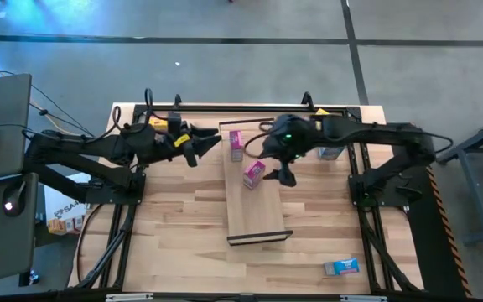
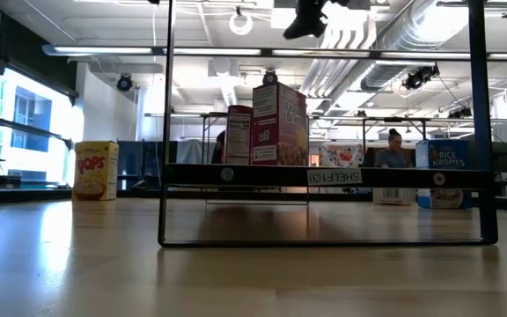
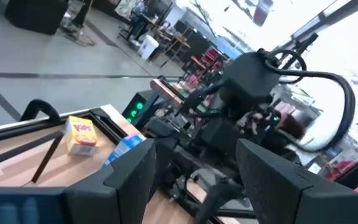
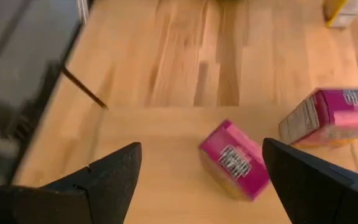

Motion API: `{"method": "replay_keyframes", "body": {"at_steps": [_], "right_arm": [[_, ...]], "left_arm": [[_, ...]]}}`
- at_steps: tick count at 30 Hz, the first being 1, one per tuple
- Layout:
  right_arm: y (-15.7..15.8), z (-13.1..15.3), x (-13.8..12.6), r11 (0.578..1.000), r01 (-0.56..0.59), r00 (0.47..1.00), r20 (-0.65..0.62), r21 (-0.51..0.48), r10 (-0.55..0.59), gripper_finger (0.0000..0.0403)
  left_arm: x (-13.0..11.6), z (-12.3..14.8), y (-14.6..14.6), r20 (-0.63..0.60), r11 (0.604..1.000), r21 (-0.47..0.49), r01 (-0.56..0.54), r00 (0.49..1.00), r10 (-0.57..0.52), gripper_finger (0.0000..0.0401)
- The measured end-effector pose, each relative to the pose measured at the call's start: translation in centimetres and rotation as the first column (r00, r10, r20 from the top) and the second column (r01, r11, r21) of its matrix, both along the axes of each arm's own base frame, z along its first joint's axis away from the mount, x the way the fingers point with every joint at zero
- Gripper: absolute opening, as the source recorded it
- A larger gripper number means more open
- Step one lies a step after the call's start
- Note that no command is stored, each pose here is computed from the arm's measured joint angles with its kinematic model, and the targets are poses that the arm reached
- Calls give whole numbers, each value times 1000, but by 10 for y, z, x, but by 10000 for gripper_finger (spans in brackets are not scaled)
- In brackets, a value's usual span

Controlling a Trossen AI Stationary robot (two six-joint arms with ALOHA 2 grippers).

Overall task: Stack cereal on shelf
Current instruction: Put the purple cereal box on the shelf aligned with the other purple cereal box

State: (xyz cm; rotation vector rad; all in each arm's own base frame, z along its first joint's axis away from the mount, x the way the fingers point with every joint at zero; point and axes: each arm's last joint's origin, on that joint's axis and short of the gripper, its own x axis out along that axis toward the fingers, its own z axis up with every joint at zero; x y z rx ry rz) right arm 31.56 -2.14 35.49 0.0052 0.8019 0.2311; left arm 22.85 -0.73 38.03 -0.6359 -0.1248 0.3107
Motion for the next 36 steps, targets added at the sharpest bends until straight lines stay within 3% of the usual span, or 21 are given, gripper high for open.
{"method": "replay_keyframes", "body": {"at_steps": [7,14,26,36], "right_arm": [[-6,-21,40,975,-133,976,-196,-178,97,330],[-11,-41,64,923,-260,927,-341,-285,156,330],[-13,-59,72,856,-398,869,-435,-331,236,330],[-10,-75,74,847,-437,845,-462,-304,270,330]], "left_arm": [[1,-1,0,-9,1000,12,11,1000,-11,217],[1,-1,0,-13,1000,26,11,1000,-11,217],[1,-1,0,-25,998,62,7,1000,-6,217],[1,-1,1,-29,998,69,7,1000,-5,217]]}}
